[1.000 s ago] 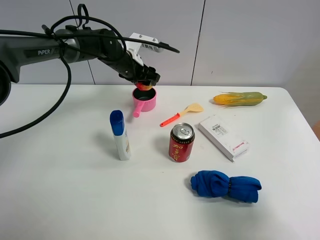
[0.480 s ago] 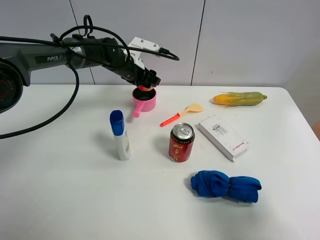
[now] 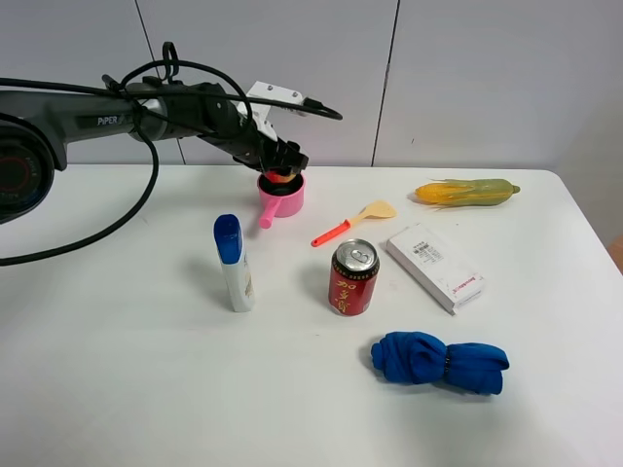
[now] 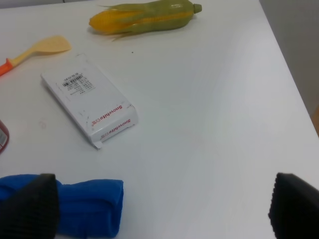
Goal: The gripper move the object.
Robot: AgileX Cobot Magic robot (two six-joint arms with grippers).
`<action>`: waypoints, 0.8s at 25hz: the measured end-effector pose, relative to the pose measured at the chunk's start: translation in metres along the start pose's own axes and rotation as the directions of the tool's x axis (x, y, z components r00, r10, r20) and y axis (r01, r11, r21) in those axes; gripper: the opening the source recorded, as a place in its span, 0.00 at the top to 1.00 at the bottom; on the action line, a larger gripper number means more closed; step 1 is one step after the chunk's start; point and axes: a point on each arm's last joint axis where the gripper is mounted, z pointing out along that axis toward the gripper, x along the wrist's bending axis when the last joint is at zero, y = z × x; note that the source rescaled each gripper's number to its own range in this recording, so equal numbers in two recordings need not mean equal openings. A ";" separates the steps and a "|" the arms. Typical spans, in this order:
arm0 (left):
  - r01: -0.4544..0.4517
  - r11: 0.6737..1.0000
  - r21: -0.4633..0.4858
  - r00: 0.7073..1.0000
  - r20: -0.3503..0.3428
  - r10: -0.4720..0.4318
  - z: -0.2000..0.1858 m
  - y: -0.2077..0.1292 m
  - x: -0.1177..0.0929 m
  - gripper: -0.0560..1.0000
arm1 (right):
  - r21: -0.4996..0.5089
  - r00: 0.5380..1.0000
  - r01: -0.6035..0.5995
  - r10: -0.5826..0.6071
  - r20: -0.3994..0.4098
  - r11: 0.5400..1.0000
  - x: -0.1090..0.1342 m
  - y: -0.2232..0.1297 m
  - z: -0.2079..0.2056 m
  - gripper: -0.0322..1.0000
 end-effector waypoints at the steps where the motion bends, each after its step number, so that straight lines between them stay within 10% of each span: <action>1: 0.002 1.000 0.002 1.000 0.001 -0.002 0.001 -0.001 0.000 0.92 | 0.000 1.000 0.000 0.000 0.000 1.000 0.000 0.000 0.000 0.00; 6: 0.004 1.000 0.008 1.000 0.002 -0.004 0.003 -0.003 0.000 0.90 | 0.000 1.000 0.000 0.000 0.000 1.000 0.000 0.000 0.000 0.00; 12: 0.015 0.999 -0.034 1.000 -0.014 -0.015 0.002 0.001 0.002 0.10 | 0.000 1.000 0.000 0.000 0.000 1.000 0.000 0.000 0.000 0.00; 20: 0.050 0.996 -0.073 0.999 -0.009 -0.051 -0.009 0.013 0.000 0.01 | 0.000 1.000 0.000 0.000 0.000 1.000 0.000 0.000 0.000 0.00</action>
